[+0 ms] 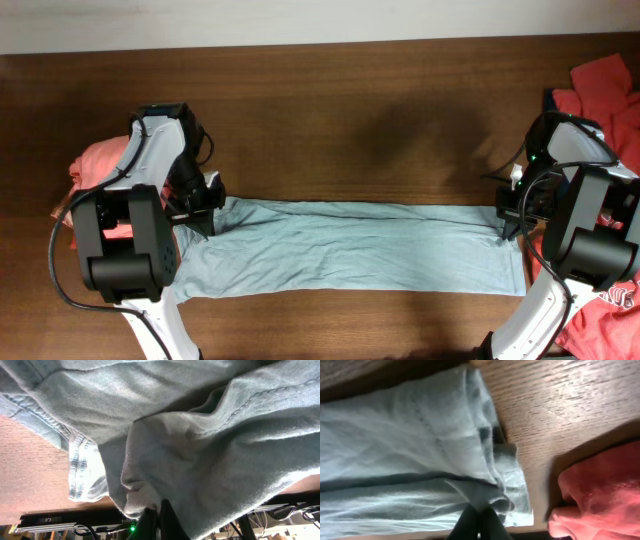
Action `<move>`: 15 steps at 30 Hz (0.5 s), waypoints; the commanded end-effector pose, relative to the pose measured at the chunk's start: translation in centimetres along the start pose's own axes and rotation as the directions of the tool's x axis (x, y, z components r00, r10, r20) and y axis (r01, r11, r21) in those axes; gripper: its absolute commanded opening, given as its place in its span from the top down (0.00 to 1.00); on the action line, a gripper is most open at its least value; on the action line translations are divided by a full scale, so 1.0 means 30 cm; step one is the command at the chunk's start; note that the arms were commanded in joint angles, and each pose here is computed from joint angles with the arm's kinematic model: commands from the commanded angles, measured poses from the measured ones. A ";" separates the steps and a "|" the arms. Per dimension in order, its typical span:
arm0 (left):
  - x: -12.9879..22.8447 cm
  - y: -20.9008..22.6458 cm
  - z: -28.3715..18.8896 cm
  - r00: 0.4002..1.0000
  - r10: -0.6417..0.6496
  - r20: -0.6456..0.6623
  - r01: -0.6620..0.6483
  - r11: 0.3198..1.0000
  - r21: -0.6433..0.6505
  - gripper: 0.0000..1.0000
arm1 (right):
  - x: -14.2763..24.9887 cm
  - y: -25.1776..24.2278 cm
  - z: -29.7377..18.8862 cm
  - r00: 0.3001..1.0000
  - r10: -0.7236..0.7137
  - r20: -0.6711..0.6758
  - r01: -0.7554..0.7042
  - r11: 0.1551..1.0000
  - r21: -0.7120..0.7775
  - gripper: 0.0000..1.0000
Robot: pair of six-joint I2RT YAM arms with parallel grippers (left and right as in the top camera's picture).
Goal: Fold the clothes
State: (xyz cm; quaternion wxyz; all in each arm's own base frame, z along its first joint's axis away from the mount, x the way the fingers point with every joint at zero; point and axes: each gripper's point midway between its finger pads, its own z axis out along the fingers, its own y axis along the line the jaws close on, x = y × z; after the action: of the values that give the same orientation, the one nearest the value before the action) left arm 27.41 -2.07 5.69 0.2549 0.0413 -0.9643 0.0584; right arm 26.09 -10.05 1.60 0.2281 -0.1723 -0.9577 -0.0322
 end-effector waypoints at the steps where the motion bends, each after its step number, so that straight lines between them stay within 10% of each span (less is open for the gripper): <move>1: 0.019 0.002 -0.005 1.000 0.009 -0.006 -0.009 1.000 0.004 0.99 | 0.003 -0.006 0.011 1.000 0.009 -0.010 -0.009 1.000 0.001 0.96; 15: 0.075 0.056 0.043 0.994 -0.070 -0.082 0.063 0.994 -0.085 0.99 | 0.107 -0.080 -0.002 0.989 0.067 -0.129 -0.050 0.989 0.136 0.96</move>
State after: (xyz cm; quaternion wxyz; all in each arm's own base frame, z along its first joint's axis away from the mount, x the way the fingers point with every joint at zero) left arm 25.11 -1.29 5.39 0.2968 0.0508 -0.9531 0.0301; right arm 23.52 -10.36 2.95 0.2854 -0.1727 -0.9427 -0.0056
